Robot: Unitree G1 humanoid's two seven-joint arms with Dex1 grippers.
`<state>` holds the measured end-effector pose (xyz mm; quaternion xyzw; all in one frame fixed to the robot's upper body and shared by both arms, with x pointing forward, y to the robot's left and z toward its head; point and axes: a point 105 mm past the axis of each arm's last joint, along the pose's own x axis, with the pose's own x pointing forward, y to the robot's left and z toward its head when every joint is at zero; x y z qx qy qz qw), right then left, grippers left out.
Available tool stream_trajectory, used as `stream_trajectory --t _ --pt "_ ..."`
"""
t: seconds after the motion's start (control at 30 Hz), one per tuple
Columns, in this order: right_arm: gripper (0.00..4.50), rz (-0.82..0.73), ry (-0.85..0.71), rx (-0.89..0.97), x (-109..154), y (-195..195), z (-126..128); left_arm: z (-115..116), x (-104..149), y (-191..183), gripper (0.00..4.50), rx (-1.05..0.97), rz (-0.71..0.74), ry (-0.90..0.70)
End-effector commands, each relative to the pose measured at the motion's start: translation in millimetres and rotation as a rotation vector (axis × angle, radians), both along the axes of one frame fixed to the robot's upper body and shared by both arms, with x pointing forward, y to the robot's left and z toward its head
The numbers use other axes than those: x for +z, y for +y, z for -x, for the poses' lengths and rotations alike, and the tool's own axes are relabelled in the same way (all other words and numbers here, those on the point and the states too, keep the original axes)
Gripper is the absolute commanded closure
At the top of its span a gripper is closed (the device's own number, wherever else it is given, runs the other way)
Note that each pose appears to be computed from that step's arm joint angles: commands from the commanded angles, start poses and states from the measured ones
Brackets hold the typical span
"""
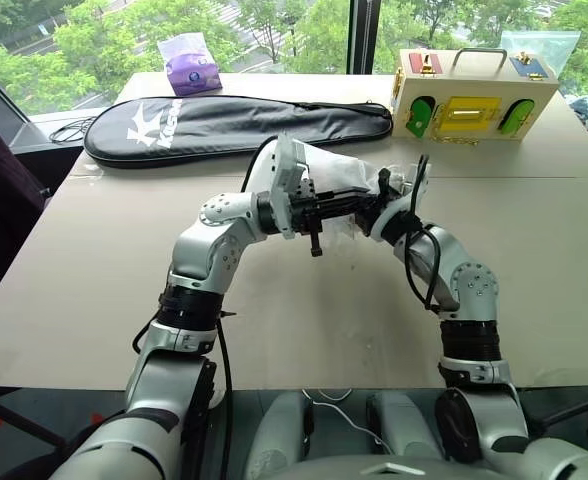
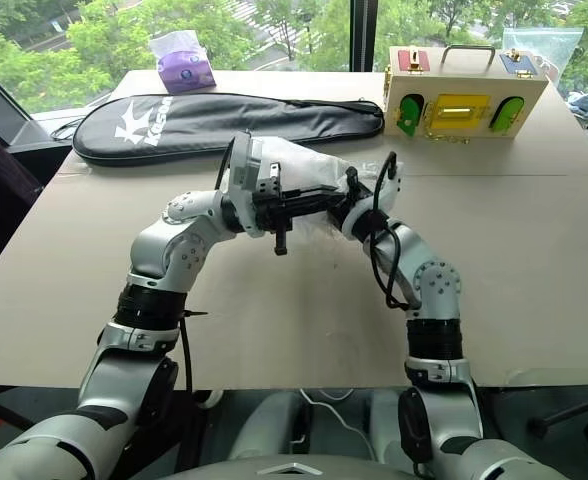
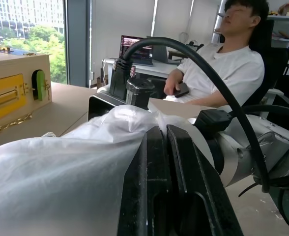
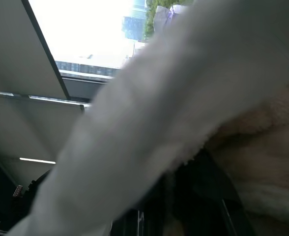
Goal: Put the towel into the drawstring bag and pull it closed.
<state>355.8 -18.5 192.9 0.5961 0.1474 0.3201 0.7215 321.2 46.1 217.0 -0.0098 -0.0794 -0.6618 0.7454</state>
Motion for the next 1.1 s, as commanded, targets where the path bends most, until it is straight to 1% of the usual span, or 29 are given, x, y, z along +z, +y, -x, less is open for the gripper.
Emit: stream_trajectory --t 0.03,0.1,0.2,0.27,0.3,0.37,0.53,0.67,0.77,0.87,1.03,1.1 --pt "4.36 -0.028 -0.051 -0.022 9 0 2 6 19 -1 4.50 -0.025 0.050 -0.060" --pt "4.36 -0.031 -0.075 -0.051 10 -7 2 1 18 2 4.50 0.000 0.049 -0.062" --pt "3.41 -0.025 -0.117 -0.068 13 -17 6 -8 18 9 4.50 0.048 0.048 -0.068" --pt "2.61 0.040 -0.133 -0.090 8 -25 8 -12 20 12 4.50 0.071 0.059 -0.074" --pt "2.02 0.070 -0.147 -0.088 4 -33 13 -16 23 13 4.50 0.088 0.070 -0.079" --pt "1.10 0.109 -0.173 -0.072 0 -43 23 -20 26 14 4.50 0.107 0.081 -0.087" --pt "1.10 0.226 -0.246 -0.039 -7 -65 44 -25 28 13 4.50 0.115 0.091 -0.094" --pt "1.10 0.309 -0.272 -0.016 -14 -75 52 -26 28 12 4.50 0.111 0.098 -0.093" --pt "1.10 0.336 -0.275 0.013 -18 -75 58 -26 28 11 4.50 0.108 0.097 -0.093" --pt "1.10 0.370 -0.281 0.094 -26 -65 70 -27 28 11 4.50 0.107 0.098 -0.092" --pt "1.10 0.417 -0.254 0.103 -38 -57 69 -26 28 9 4.50 0.105 0.102 -0.093" --pt "1.10 0.419 -0.244 0.069 -39 -57 62 -25 28 8 4.50 0.102 0.105 -0.092"
